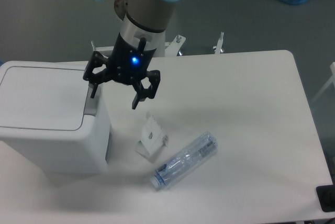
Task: Open the trash can
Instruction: 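Press down on the grey lid button with the gripper fingers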
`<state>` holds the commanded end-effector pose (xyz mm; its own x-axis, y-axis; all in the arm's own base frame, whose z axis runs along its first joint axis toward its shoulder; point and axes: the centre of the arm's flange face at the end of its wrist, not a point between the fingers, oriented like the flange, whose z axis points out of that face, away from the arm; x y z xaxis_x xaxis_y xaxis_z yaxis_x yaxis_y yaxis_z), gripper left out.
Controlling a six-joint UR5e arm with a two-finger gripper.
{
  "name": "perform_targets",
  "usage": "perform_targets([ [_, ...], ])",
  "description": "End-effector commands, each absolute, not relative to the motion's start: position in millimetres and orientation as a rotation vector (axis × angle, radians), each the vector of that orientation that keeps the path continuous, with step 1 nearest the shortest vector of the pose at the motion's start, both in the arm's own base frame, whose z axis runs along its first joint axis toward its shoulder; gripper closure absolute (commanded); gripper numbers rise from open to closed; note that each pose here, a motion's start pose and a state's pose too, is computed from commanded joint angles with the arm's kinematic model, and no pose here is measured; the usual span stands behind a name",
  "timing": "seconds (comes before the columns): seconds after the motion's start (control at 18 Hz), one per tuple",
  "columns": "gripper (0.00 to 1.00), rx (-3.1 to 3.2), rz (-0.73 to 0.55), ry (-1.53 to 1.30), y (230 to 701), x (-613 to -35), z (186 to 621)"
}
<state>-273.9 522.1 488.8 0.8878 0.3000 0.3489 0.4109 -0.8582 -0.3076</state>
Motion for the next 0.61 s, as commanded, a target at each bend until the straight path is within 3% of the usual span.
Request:
perform_targets([
  [0.61, 0.00, -2.704, -0.379, -0.521, 523.3, -271.8, 482.1],
])
